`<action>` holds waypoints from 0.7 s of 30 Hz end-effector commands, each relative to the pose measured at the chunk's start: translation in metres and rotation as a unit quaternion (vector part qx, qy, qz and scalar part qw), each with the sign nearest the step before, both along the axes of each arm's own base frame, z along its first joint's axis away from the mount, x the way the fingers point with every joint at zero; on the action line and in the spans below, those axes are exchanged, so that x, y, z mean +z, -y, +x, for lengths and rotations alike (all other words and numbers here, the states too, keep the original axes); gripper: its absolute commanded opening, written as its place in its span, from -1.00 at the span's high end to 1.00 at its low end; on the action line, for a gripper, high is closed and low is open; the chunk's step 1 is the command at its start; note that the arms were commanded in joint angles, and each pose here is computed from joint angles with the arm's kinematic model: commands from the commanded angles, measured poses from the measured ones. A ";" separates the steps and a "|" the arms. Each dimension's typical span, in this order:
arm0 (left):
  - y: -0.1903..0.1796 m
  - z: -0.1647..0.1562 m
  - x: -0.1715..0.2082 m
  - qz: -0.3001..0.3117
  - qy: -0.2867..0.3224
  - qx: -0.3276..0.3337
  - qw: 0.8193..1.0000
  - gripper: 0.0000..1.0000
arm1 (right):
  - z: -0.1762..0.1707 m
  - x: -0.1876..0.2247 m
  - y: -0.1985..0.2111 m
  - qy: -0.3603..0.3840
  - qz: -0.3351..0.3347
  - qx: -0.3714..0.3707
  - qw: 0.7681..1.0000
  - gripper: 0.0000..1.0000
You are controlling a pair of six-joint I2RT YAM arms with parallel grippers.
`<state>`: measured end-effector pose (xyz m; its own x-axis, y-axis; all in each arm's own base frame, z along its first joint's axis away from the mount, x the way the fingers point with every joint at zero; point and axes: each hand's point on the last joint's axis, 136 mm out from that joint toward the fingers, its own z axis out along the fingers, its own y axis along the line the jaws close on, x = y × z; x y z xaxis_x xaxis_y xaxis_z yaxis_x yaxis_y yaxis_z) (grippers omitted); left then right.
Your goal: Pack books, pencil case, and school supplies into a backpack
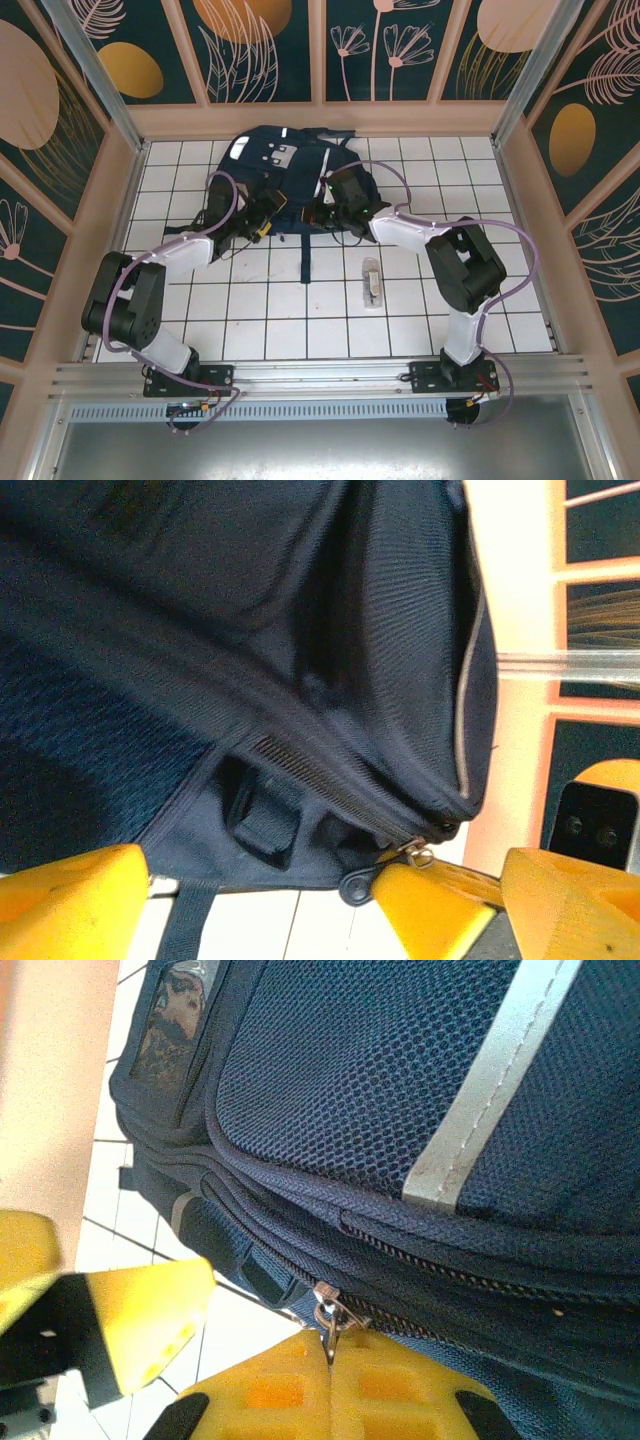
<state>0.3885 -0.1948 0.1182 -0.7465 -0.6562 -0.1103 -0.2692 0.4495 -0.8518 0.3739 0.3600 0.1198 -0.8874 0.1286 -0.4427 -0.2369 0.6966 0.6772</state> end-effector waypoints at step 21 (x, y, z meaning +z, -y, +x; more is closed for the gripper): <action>0.019 0.047 -0.012 -0.116 0.020 0.057 0.991 0.86 | -0.028 0.046 -0.032 0.026 0.049 0.075 0.996 1.00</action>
